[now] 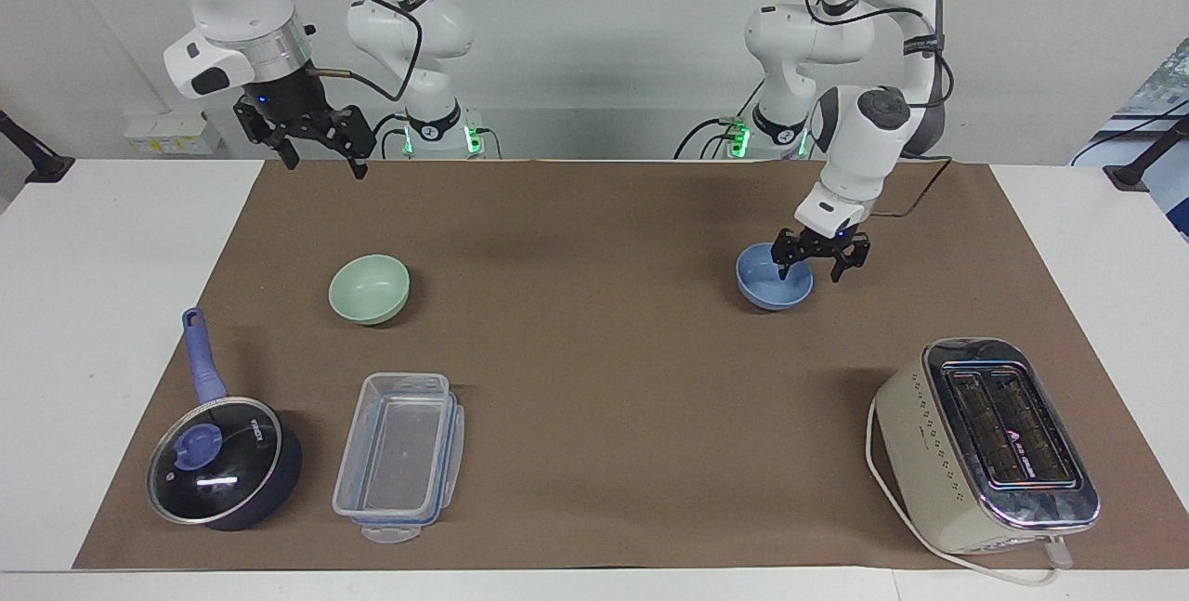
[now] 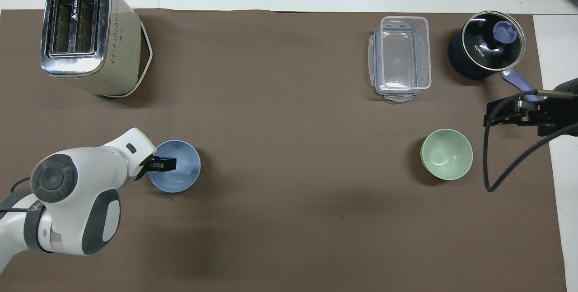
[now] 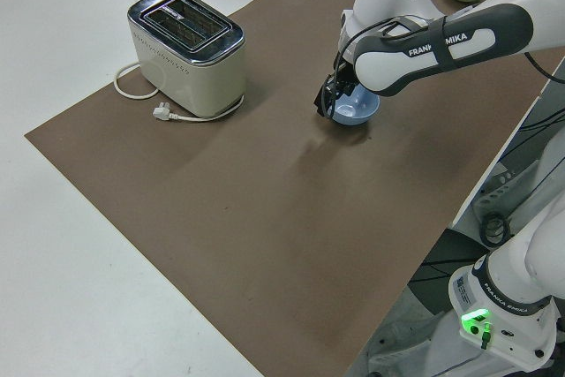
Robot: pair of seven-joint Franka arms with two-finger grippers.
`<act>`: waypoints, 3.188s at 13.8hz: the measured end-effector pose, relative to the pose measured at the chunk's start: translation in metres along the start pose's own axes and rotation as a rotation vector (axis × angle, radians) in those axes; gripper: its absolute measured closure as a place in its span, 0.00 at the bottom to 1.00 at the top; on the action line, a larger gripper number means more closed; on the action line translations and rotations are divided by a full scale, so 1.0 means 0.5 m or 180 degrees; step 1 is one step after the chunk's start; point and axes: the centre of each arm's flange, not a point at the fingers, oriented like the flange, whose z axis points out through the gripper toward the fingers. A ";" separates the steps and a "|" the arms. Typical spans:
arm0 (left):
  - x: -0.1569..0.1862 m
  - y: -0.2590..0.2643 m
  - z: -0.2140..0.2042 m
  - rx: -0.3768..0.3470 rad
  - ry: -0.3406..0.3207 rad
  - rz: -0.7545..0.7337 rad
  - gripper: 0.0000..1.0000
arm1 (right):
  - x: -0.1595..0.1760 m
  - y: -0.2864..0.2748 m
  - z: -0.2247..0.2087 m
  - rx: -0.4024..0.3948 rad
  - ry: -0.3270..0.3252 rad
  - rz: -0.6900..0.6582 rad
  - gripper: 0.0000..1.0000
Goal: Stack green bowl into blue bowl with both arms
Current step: 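Reach the left gripper to the blue bowl rim and grasp it, then slide the blue bowl with the left gripper toward the table center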
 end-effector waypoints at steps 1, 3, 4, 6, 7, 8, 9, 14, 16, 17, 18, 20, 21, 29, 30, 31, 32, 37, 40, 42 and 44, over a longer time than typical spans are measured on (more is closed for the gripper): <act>-0.013 0.004 0.012 -0.0002 0.0006 0.0017 0.00 | 0.000 0.000 0.000 0.0000 0.0000 0.0001 0.00; -0.034 0.010 0.031 -0.0006 0.0018 0.0039 0.01 | 0.000 0.000 0.000 0.0000 0.0000 0.0001 0.00; -0.040 0.010 0.036 -0.0005 0.0020 0.0037 0.09 | 0.000 0.000 0.000 0.0000 0.0000 0.0001 0.00; -0.041 0.009 0.037 -0.0006 0.0034 0.0037 0.36 | 0.000 0.001 0.000 0.0000 -0.0001 0.0002 0.00; -0.041 0.009 0.037 -0.0007 0.0037 0.0036 0.47 | 0.000 0.001 0.000 0.0000 -0.0001 0.0002 0.00; -0.041 0.009 0.037 -0.0007 0.0040 0.0036 0.58 | 0.000 0.001 0.000 0.0000 -0.0001 0.0003 0.00; -0.041 0.009 0.037 -0.0007 0.0041 0.0035 0.72 | 0.000 0.001 0.000 0.0000 -0.0001 0.0004 0.00; -0.012 0.011 -0.002 -0.0017 0.0127 -0.0002 0.93 | 0.001 0.002 0.000 0.0000 -0.0001 0.0007 0.00; 0.012 0.011 -0.026 -0.0019 0.0106 -0.0102 0.93 | 0.001 0.005 0.001 0.0000 -0.0002 0.0014 0.00; 0.024 0.013 -0.039 -0.0021 0.0105 -0.0154 0.93 | 0.002 0.008 0.001 0.0000 -0.0003 0.0024 0.00; 0.034 0.015 -0.051 -0.0023 0.0102 -0.0210 0.93 | 0.003 0.013 0.001 0.0000 -0.0004 0.0038 0.00; 0.049 0.031 -0.072 -0.0028 0.0063 -0.0339 0.93 | 0.005 0.023 0.001 0.0001 -0.0005 0.0068 0.00; 0.052 0.056 -0.081 -0.0029 -0.0016 -0.0356 0.93 | 0.006 0.027 0.001 0.0001 -0.0005 0.0079 0.00; -0.002 0.320 -0.127 -0.0380 -0.0416 -0.0177 0.93 | 0.006 0.029 0.002 0.0001 -0.0006 0.0084 0.00; -0.009 0.343 -0.131 -0.0494 -0.0429 -0.0202 0.93 | 0.006 0.029 0.002 0.0001 -0.0006 0.0084 0.00; -0.014 0.362 -0.135 -0.0577 -0.0423 -0.0214 0.93 | 0.006 0.029 0.002 0.0001 -0.0007 0.0084 0.00; -0.020 0.381 -0.138 -0.0643 -0.0400 -0.0205 0.93 | 0.006 0.029 0.002 0.0001 -0.0007 0.0084 0.00; -0.060 0.488 -0.112 -0.0849 -0.0249 -0.0044 0.93 | 0.006 0.029 0.002 0.0001 -0.0007 0.0080 0.00; -0.082 0.525 -0.053 -0.0836 -0.0268 0.0007 0.93 | 0.006 0.029 0.002 0.0000 -0.0008 0.0048 0.00; -0.090 0.536 -0.016 -0.0803 -0.0292 0.0017 0.93 | 0.007 0.032 0.002 0.0001 -0.0008 0.0046 0.00; -0.098 0.549 0.023 -0.0783 -0.0268 0.0037 0.93 | 0.011 0.033 0.000 0.0012 0.0047 0.0047 0.00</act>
